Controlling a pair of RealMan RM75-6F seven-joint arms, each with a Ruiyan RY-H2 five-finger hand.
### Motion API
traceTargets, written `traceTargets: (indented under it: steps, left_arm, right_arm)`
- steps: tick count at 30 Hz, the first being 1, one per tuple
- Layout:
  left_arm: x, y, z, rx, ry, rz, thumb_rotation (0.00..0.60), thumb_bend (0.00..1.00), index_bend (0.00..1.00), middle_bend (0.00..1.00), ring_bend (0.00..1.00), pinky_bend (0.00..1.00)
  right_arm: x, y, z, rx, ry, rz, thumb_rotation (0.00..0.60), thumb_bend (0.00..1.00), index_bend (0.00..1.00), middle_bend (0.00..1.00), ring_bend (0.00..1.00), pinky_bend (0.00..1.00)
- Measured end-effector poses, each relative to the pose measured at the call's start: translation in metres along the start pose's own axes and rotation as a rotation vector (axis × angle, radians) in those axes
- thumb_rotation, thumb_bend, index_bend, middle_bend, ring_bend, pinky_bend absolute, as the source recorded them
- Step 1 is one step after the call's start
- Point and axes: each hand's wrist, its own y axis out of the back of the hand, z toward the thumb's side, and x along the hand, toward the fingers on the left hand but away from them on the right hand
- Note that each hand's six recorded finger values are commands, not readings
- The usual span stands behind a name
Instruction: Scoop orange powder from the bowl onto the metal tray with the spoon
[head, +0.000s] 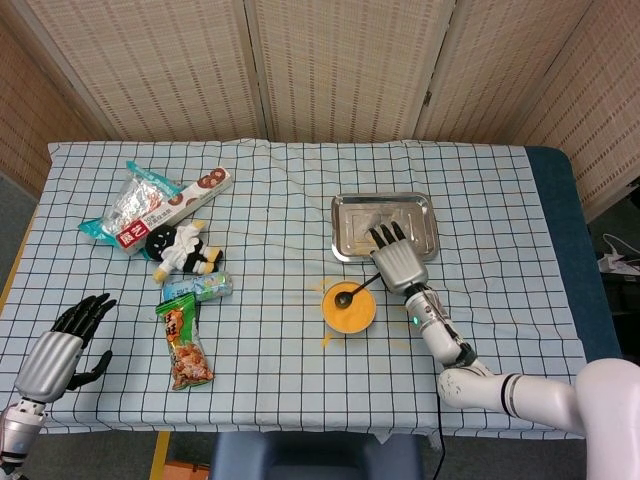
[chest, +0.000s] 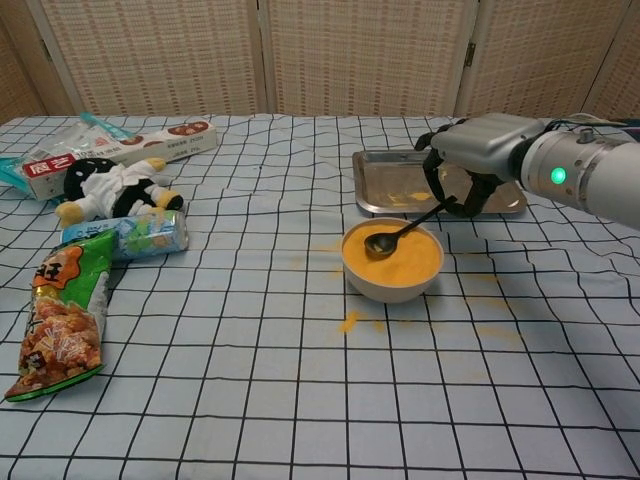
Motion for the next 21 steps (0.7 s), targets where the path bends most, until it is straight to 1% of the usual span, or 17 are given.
traceTargets:
  steps: [7, 13, 21]
  left_arm:
    - [-0.0006, 0.0005, 0.0, 0.001, -0.002, 0.0, 0.6, 0.44, 0.0, 0.0, 0.0, 0.15]
    - [-0.0004, 0.0006, 0.0001, -0.001, -0.003, 0.001, 0.6, 0.44, 0.0, 0.0, 0.0, 0.15]
    - [-0.0007, 0.0006, 0.0002, -0.001, -0.004, 0.001, 0.6, 0.44, 0.0, 0.0, 0.0, 0.15]
  right_arm:
    - [0.0007, -0.0002, 0.0, 0.011, 0.0, -0.001, 0.6, 0.32, 0.52, 0.05, 0.0, 0.0]
    - [0.001, -0.0001, -0.0001, 0.014, -0.002, -0.003, 0.6, 0.32, 0.5, 0.05, 0.0, 0.0]
    - [0.0011, -0.0005, -0.001, 0.013, -0.003, 0.003, 0.6, 0.32, 0.5, 0.05, 0.0, 0.0]
